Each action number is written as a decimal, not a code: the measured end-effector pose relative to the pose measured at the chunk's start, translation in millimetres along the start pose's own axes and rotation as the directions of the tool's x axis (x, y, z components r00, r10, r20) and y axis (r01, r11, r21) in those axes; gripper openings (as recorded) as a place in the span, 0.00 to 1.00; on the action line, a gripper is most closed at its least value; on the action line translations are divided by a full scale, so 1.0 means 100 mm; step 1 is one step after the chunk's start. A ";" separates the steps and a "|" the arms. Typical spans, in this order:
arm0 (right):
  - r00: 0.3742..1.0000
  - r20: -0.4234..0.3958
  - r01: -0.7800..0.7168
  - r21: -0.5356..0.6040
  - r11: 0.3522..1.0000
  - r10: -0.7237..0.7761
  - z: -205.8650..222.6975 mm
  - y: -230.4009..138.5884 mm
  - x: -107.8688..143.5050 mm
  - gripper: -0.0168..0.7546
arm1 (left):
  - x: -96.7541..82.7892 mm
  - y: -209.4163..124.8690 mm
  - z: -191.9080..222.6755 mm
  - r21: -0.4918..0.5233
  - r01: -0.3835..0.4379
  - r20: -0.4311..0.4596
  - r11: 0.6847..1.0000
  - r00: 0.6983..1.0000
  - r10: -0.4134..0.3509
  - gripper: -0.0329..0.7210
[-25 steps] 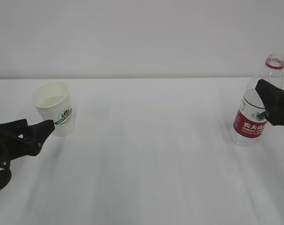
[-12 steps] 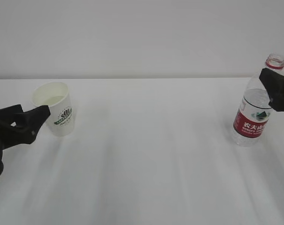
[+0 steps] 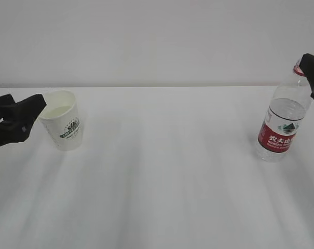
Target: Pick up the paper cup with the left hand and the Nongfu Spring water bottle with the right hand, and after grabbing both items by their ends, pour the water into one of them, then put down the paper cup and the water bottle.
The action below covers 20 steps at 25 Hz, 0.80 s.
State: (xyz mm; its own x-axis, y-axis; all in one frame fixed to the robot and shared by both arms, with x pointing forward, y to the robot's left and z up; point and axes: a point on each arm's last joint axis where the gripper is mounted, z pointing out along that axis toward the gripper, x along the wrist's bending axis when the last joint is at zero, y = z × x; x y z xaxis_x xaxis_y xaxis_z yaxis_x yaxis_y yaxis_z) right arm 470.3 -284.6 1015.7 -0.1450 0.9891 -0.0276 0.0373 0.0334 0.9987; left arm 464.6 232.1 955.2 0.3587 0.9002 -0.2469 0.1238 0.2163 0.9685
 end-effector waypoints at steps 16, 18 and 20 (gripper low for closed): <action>0.999 0.040 0.032 -0.045 0.998 -0.030 -0.17 0.48 -0.03 0.79 | -0.06 0.22 -0.11 -0.030 0.019 -0.003 0.999 1.000 -0.019 0.79; 0.998 0.044 0.035 -0.054 0.998 -0.033 -0.20 0.52 -0.03 0.79 | -0.07 0.23 -0.13 -0.028 0.017 -0.005 0.999 1.000 -0.017 0.79; 0.998 0.049 0.038 -0.057 0.998 -0.035 -0.25 0.56 -0.03 0.79 | -0.07 0.26 -0.14 -0.021 0.013 -0.008 1.000 1.000 -0.013 0.79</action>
State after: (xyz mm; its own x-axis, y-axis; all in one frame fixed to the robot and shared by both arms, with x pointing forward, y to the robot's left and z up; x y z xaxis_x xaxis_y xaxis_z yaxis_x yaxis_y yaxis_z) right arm 448.4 -288.8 1072.6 -0.0975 0.9931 -0.0644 -0.0242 0.0623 0.9978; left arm 452.0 236.4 982.2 0.3498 0.9003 -0.2590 0.1090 0.2354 0.9658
